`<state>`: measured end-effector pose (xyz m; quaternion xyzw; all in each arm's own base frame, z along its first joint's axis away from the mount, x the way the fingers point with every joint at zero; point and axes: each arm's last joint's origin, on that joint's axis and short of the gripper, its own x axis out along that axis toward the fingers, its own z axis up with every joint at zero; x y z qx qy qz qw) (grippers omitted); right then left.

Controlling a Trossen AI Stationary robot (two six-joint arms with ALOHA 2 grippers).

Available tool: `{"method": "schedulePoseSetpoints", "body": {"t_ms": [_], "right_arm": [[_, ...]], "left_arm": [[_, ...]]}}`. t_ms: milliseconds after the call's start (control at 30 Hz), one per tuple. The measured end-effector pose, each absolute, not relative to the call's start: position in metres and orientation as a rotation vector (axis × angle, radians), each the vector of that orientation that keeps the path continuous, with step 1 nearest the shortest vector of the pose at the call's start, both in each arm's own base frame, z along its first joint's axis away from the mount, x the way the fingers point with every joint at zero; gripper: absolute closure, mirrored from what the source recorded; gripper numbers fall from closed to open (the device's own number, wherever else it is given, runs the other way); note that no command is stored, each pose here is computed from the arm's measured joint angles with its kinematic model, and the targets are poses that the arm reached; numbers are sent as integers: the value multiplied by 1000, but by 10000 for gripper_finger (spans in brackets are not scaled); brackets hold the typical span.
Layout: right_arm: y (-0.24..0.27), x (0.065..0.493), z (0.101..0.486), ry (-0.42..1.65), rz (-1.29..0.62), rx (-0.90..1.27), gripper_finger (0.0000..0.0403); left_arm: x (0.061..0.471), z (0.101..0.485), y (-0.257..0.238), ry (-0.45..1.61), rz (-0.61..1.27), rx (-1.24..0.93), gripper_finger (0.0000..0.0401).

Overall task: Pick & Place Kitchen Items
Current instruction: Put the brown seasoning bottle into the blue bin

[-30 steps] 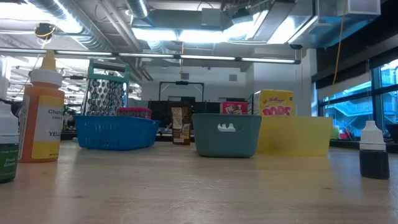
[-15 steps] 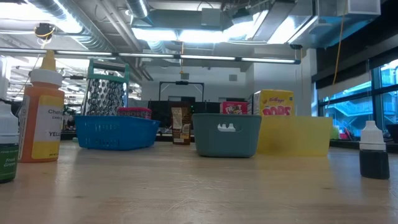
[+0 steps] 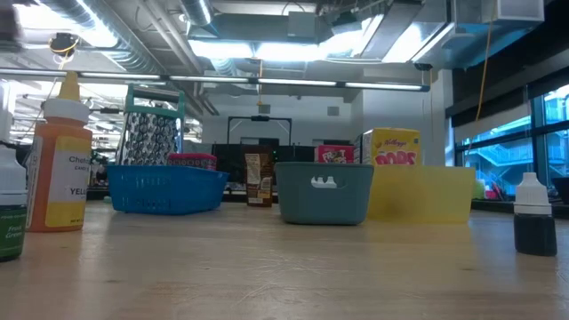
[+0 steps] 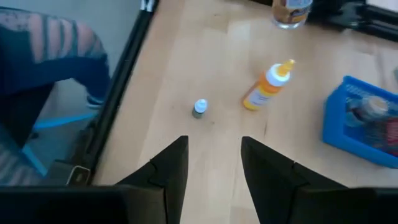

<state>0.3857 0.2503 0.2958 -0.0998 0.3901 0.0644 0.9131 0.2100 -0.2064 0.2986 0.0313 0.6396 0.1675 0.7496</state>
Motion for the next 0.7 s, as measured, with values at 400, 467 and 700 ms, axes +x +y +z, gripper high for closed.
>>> {"method": "schedulePoseSetpoints", "body": {"t_ms": [400,467,700], "right_arm": [[278,366,298,741,42,-190,251],[279,365,298,738,36,-163,251],[284,362,298,729,11,-62,251]], "left_arm": [[230,333,-137,1328,315,161,220],[231,340,-121,1315,323,159,220],[238,354,-63,1338,366,98,220]]}}
